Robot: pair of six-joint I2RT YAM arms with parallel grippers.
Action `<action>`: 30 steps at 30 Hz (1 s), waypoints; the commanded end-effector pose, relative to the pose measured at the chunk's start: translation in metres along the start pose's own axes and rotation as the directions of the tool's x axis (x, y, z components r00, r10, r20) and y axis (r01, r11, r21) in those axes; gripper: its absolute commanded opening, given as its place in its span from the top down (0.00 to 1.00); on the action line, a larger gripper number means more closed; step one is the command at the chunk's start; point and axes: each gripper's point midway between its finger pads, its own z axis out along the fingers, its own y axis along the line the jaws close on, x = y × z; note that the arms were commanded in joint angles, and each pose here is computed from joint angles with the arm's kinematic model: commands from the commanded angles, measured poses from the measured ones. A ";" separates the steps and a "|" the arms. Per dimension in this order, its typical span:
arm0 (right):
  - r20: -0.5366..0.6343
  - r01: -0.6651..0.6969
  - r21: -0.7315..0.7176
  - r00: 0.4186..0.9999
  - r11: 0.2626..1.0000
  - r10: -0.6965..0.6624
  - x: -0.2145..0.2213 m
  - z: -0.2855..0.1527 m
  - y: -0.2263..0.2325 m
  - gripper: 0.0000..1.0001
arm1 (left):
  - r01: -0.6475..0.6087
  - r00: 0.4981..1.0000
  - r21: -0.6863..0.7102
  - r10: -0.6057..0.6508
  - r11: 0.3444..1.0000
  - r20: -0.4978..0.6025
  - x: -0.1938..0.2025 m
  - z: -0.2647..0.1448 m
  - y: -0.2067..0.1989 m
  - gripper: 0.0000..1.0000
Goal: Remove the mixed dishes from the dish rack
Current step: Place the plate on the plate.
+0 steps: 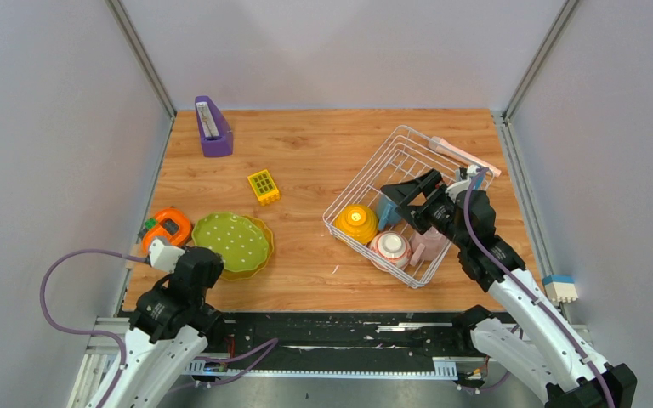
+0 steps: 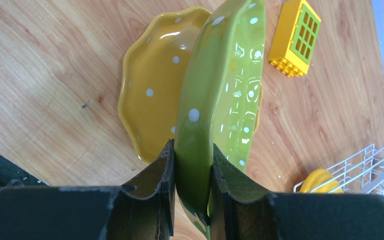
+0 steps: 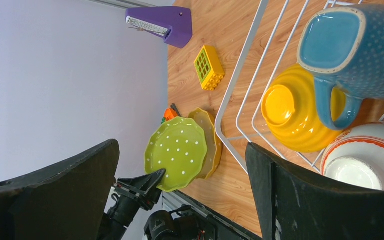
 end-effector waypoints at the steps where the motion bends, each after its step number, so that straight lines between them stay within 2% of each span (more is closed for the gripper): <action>1: 0.039 0.021 -0.040 0.999 0.999 -0.019 -0.012 -0.004 0.018 0.00 | 0.153 0.985 0.089 -0.159 0.984 0.068 -0.017 0.001 -0.029 1.00; 14: 0.036 0.036 -0.047 0.999 0.998 -0.034 -0.012 -0.005 0.021 0.00 | 0.174 0.984 0.044 -0.175 0.984 0.022 0.007 0.020 -0.020 1.00; 19: 0.038 0.035 -0.042 0.999 0.999 -0.034 -0.012 -0.004 0.019 0.00 | 0.171 0.985 0.022 -0.171 0.985 0.022 0.009 0.023 -0.015 0.93; 26: 0.037 0.032 -0.039 0.999 0.999 -0.030 -0.011 -0.004 0.018 0.00 | 0.167 0.986 0.002 -0.167 0.986 0.019 0.013 0.025 -0.010 0.78; 30: 0.036 0.031 -0.038 0.999 0.999 -0.030 -0.011 -0.005 0.017 0.00 | 0.154 0.988 -0.012 -0.154 0.988 0.005 0.017 0.025 -0.005 0.74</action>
